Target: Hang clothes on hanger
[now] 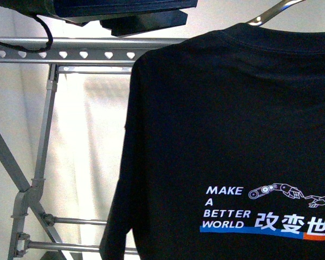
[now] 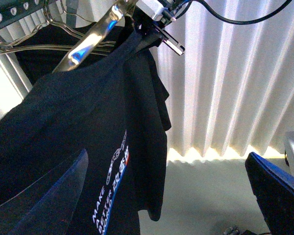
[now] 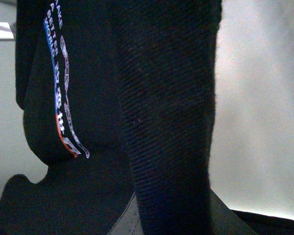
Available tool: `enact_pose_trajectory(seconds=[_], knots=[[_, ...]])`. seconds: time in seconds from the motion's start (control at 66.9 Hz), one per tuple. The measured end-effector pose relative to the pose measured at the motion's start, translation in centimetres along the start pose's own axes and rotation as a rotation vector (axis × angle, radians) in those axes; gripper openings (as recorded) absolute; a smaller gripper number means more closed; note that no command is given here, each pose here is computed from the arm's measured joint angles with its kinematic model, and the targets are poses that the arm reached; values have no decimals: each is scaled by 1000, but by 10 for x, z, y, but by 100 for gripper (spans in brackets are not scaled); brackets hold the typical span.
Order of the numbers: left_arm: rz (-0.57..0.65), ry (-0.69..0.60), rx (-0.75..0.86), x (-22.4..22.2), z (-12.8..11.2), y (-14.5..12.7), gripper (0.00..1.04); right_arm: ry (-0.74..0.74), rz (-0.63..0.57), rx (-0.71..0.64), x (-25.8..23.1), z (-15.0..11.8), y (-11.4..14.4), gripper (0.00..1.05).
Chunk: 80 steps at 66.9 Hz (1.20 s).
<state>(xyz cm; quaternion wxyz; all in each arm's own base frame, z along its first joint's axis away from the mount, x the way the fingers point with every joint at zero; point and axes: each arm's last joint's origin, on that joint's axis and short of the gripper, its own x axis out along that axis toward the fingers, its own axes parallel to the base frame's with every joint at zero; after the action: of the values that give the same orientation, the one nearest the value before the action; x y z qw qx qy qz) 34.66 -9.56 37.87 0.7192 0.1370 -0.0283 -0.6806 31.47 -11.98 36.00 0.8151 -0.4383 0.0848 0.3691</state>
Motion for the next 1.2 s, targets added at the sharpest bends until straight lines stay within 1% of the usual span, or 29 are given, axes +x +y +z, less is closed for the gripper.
enact_pose_trajectory(seconds=[0.209,0.239,0.254,0.284,0.299,0.314,0.359,0.374,0.389,0.449,0.464,0.479,0.523,0.538,0.568,0.613,0.688,0.748,0.837,0.897,0.927,0.957,0.972,1.017,1.047,1.077,1.092,1.122,1.196], knots=[[0,0,0,0,0,0,98,-38,19,144,-9,-5,5,10],[27,19,7,2,0,0,98,-45,24,159,-11,-4,6,10],[112,63,20,6,0,-1,98,-46,25,162,-11,-4,7,10],[239,115,42,9,-2,-2,98,-48,27,169,-12,-4,8,10],[307,133,21,10,-4,-2,98,-49,28,170,-13,-3,9,10],[444,158,11,12,-7,-3,98,-48,30,174,-13,-4,9,10],[635,157,1,14,-11,-4,98,-50,35,183,-14,-3,11,10],[695,139,-30,14,-13,-5,98,-51,36,184,-14,-3,11,10],[813,100,-53,15,-15,-5,98,-50,37,186,-14,-3,11,10],[1026,-17,-66,15,-12,-5,98,-47,39,186,-15,-2,13,10],[1074,-58,-68,14,-10,-5,98,-47,39,187,-15,-1,13,10],[1161,-150,-77,11,-5,-4,98,-47,40,187,-15,-1,14,10],[1274,-252,-78,6,3,-4,98,-49,39,187,-16,1,15,10],[1346,-305,-73,2,8,-5,98,-48,38,186,-16,1,15,10],[1409,-357,-75,-2,14,-7,98,-44,36,183,-16,1,15,10],[1513,-425,-78,-10,25,-12,98,-41,37,185,-15,1,15,10],[1613,-473,-102,-21,38,-20,98,-10,30,196,-12,-2,16,9],[1649,-474,-118,-26,44,-28,98,27,29,218,-10,-4,17,9],[1637,-477,-141,-27,44,-39,98,88,40,244,-6,-3,21,9],[1632,-455,-149,-25,36,-46,98,157,71,285,0,-3,30,9],[1604,-439,-165,-24,29,-50,98,187,75,304,3,-4,34,9],[1580,-395,-181,-22,25,-53,97,205,72,321,5,-6,36,9],[1559,-325,-202,-22,22,-54,93,210,69,334,6,-6,36,9],[1529,-220,-231,-23,17,-59,88,228,56,365,8,-7,36,9],[1509,-97,-271,-27,5,-72,81,236,45,385,8,-7,35,9],[1498,-21,-296,-31,-9,-87,74,248,24,431,9,-7,33,9],[1497,-10,-298,-32,-12,-90,72,253,17,455,10,-8,33,9],[1492,18,-305,-36,-25,-101,65,258,7,494,10,-8,32,9],[1496,31,-305,-43,-42,-116,54,264,-21,570,9,-7,27,9]])
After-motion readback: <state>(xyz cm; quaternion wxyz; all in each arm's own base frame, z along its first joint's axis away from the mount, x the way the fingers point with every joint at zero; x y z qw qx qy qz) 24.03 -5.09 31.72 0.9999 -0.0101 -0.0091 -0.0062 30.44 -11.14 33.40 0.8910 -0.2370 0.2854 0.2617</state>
